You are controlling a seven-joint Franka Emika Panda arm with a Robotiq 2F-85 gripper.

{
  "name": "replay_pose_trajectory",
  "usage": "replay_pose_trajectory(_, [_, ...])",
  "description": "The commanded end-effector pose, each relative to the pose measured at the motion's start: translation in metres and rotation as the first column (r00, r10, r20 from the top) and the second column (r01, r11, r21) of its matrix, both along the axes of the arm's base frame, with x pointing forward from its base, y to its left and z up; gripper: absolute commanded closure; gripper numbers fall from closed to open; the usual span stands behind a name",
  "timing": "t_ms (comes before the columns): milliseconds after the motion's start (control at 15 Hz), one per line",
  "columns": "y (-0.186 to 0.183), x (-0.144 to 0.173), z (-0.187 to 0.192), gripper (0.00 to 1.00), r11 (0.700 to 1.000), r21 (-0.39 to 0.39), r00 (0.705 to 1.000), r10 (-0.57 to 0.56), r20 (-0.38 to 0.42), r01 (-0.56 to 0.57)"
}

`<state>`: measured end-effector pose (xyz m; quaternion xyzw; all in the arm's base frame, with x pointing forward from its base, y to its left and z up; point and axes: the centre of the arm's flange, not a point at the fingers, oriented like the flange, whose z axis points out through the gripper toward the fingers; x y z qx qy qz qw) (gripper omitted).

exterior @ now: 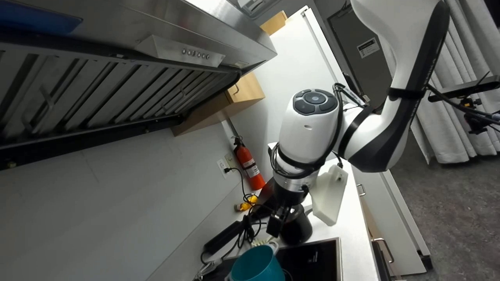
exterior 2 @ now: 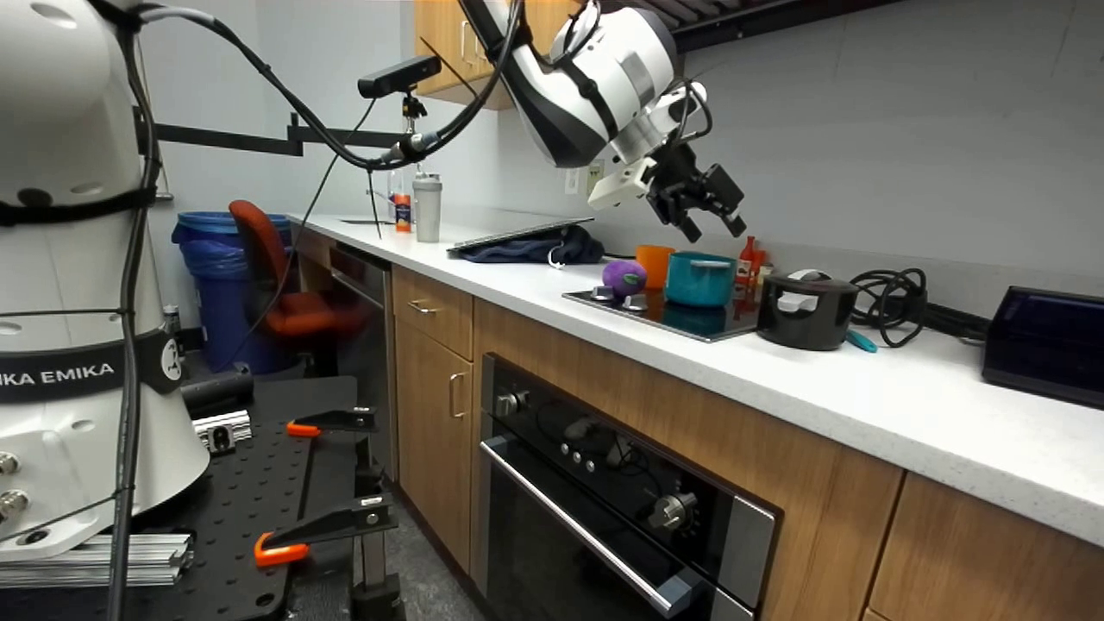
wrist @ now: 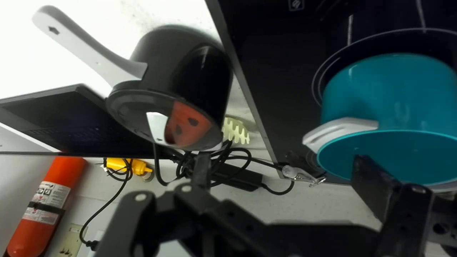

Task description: Put the watermelon plushie inside the little pot and close the lid

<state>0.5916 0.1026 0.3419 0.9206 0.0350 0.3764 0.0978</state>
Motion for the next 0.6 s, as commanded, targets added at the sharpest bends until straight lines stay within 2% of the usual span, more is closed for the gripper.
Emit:
replay_pose_trajectory(0, [0.026, -0.060, 0.012, 0.00, 0.999, -0.016, 0.999, -0.045, -0.010, 0.045])
replay_pose_trajectory(267, [0.040, -0.102, 0.022, 0.00, 0.991, -0.041, 0.992, -0.127, -0.001, 0.126])
replay_pose_trajectory(533, [0.037, -0.137, 0.037, 0.00, 0.972, -0.075, 0.975, -0.221, 0.027, 0.222])
